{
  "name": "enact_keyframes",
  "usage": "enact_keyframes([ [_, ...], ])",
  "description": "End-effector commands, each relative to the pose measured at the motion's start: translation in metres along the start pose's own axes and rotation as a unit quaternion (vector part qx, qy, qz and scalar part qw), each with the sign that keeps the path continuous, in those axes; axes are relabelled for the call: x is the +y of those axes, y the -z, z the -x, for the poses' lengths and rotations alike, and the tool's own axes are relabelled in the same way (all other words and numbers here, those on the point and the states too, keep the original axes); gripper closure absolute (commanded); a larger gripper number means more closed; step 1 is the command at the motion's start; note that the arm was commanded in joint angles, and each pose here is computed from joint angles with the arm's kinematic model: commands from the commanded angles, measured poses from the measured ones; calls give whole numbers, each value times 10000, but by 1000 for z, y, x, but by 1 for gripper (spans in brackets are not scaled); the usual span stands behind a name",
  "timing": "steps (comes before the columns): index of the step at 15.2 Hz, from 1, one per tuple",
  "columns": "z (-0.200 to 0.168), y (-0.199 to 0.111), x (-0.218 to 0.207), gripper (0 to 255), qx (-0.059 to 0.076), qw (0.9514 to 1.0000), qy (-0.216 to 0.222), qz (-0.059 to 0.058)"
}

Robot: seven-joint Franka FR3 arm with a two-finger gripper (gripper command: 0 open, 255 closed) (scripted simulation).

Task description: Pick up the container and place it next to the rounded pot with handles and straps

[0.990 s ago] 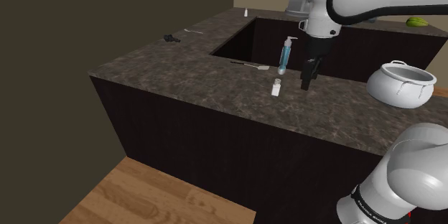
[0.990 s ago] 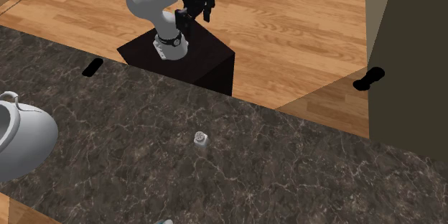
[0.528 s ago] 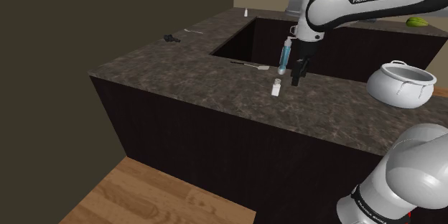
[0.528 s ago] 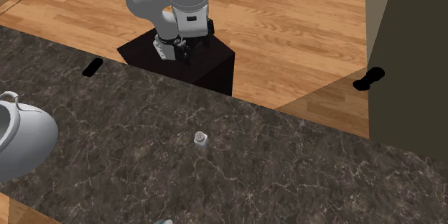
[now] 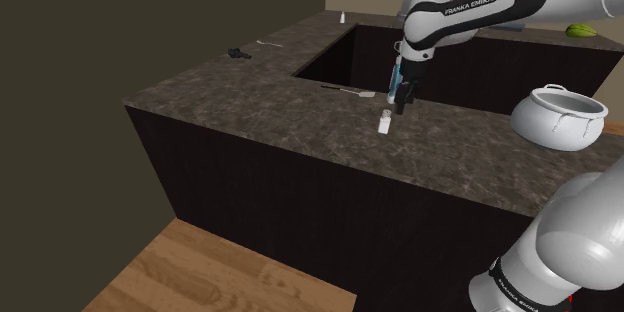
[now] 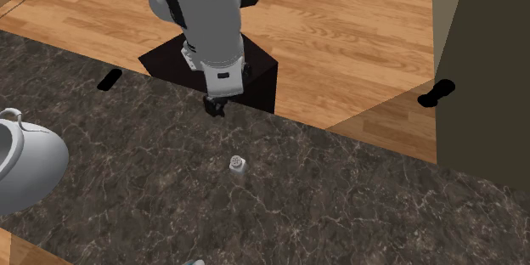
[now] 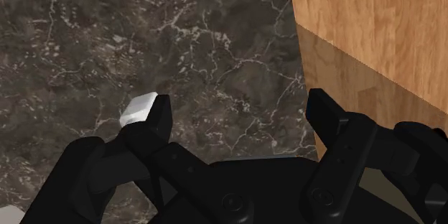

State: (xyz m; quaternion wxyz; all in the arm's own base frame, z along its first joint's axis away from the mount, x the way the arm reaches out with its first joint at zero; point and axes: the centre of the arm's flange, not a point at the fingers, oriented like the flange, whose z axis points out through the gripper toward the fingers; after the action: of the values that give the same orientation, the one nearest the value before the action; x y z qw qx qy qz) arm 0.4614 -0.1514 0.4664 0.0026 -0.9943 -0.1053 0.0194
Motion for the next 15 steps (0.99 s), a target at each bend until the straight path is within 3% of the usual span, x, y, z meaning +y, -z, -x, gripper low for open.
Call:
enact_keyframes([
  [1,-15,-12,22,0,25,10000,20,3],
  [10,-78,-53,109,0,127,9999,91,-15],
  [15,-79,-79,109,0,127,9999,91,-15],
])
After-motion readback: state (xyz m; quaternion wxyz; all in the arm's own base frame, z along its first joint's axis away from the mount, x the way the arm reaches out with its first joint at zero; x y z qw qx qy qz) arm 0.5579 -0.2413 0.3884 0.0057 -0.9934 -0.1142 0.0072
